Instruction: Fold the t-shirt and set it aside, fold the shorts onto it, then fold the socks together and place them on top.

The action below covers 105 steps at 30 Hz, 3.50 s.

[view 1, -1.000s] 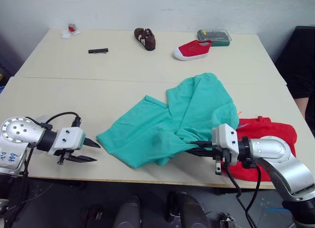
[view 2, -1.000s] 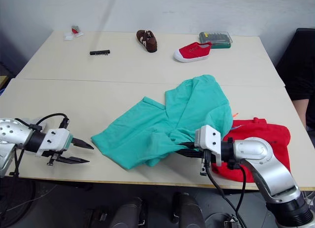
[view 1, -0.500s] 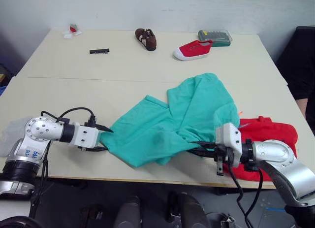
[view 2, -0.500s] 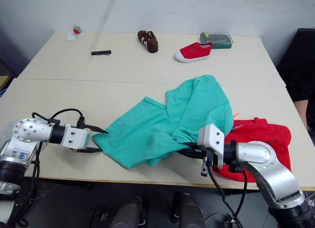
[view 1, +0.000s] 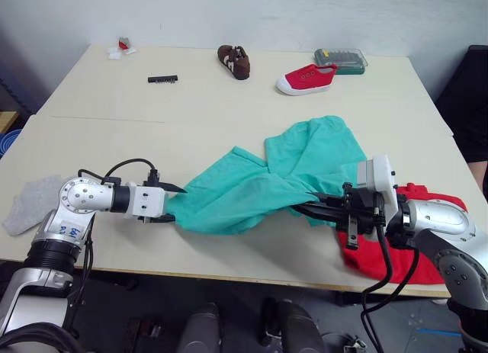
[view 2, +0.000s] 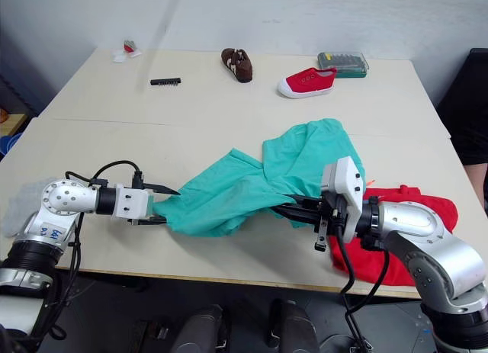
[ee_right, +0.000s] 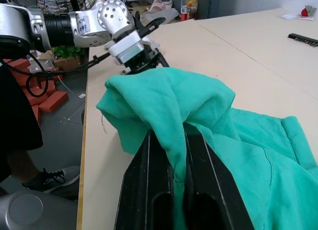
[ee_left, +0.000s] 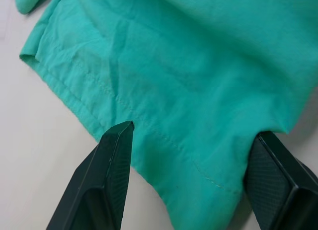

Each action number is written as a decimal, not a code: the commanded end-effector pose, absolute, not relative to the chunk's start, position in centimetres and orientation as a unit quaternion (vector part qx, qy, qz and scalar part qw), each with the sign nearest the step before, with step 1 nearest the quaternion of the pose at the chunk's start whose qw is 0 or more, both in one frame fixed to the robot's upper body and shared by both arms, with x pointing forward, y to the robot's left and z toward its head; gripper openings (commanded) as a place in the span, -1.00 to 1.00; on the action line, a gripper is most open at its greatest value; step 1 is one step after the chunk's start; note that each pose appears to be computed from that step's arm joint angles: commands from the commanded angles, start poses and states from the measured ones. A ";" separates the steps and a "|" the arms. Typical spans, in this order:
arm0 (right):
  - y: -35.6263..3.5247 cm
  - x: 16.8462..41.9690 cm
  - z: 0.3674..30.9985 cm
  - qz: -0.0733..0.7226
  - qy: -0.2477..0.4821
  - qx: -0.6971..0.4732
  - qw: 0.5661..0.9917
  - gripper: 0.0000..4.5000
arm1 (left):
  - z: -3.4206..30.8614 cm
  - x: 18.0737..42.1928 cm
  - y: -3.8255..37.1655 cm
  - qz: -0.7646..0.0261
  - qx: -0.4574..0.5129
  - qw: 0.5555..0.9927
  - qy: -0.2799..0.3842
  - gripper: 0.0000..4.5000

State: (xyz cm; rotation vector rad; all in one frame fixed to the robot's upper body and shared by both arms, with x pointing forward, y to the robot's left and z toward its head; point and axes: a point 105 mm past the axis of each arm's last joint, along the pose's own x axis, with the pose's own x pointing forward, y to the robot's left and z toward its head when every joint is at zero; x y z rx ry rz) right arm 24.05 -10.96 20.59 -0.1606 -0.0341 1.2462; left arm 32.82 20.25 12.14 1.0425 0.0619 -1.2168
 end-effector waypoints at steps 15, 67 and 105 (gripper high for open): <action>-11.2 22.5 16.6 0.600 0.027 -0.181 0.779 -1.00 | 10.6 30.4 23.7 -0.601 0.400 0.674 0.154 -0.98; -8.8 22.9 14.5 0.662 -0.064 -0.241 0.707 -1.00 | 22.0 22.1 31.7 -0.503 0.189 0.798 0.274 -0.98; -15.1 27.3 15.3 0.350 0.059 0.200 0.913 -1.00 | 26.3 46.2 8.2 -0.377 0.382 0.843 -0.033 -0.58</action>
